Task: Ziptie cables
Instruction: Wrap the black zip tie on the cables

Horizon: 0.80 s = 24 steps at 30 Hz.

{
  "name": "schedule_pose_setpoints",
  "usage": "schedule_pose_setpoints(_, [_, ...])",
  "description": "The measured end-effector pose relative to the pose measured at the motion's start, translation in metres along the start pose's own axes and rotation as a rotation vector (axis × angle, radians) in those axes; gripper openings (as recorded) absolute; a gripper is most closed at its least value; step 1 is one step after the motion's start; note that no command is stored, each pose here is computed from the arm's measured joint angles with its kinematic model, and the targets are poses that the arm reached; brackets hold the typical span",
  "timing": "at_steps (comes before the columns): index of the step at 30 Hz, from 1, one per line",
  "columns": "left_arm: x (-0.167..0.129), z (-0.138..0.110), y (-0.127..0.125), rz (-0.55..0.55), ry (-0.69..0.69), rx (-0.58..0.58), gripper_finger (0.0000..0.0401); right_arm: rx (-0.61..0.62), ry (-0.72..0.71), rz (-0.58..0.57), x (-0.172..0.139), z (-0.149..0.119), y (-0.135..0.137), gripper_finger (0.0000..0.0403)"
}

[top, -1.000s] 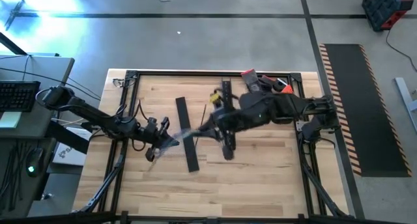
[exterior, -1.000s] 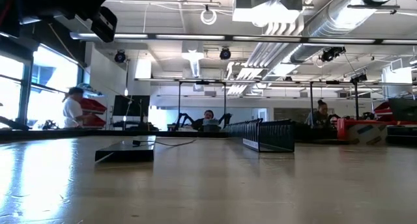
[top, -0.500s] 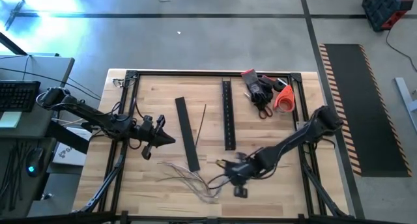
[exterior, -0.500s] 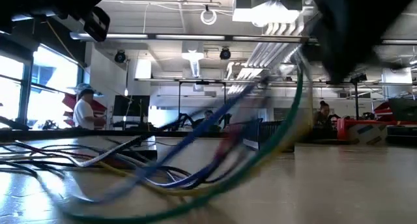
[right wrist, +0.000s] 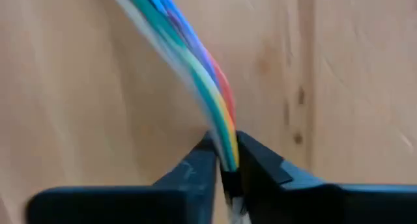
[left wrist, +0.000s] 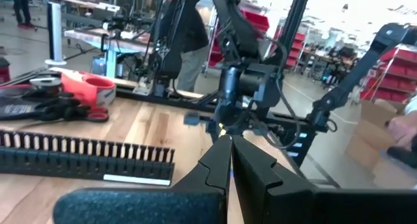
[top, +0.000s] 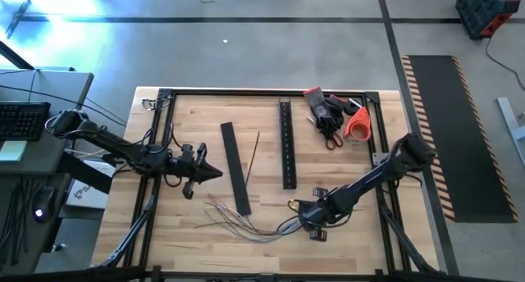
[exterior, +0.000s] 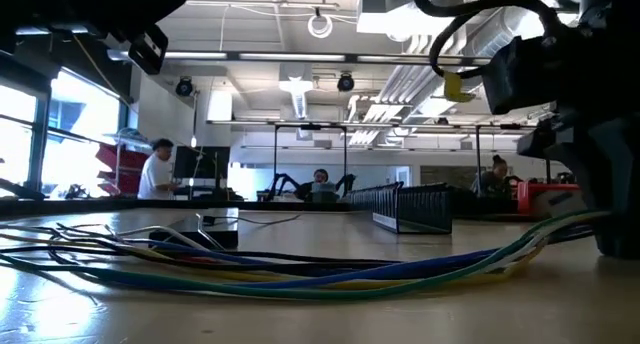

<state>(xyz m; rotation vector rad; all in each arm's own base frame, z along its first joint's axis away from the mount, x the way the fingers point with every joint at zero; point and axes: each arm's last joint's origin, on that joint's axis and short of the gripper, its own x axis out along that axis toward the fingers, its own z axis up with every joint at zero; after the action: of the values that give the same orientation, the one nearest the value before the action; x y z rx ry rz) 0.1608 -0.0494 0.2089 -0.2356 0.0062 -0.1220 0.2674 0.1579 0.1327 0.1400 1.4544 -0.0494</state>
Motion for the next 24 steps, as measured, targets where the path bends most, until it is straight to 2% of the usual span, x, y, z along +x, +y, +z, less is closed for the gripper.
schedule_pose_setpoints(3, [0.000, -0.001, 0.001, 0.020, 0.011, 0.004, 0.0000, -0.053, 0.074, -0.117, -0.015, 0.006, -0.010, 0.0114])
schedule_pose_setpoints(7, [0.000, -0.002, 0.001, 0.039, 0.014, 0.009, 0.0000, -0.117, -0.018, -0.217, -0.038, 0.035, -0.024, 0.0185])
schedule_pose_setpoints(13, [0.001, -0.006, 0.001, 0.013, 0.050, 0.037, 0.0000, 0.017, -0.119, -0.228, -0.062, 0.074, -0.075, 0.0267])
schedule_pose_setpoints(15, [0.002, -0.007, 0.001, 0.013, 0.058, 0.037, 0.0000, 0.074, -0.196, -0.229, -0.067, 0.081, -0.089, 0.0281])
schedule_pose_setpoints(18, [0.004, -0.011, 0.001, 0.029, 0.080, 0.029, 0.0000, 0.198, -0.301, -0.303, -0.063, 0.082, -0.112, 0.0287])
schedule_pose_setpoints(21, [0.006, -0.013, 0.002, 0.062, 0.084, 0.022, 0.0000, 0.322, -0.361, -0.353, -0.047, 0.081, -0.134, 0.0283])
schedule_pose_setpoints(24, [0.007, -0.015, 0.003, 0.084, 0.093, 0.001, 0.0000, 0.410, -0.406, -0.336, -0.024, 0.079, -0.152, 0.0275])
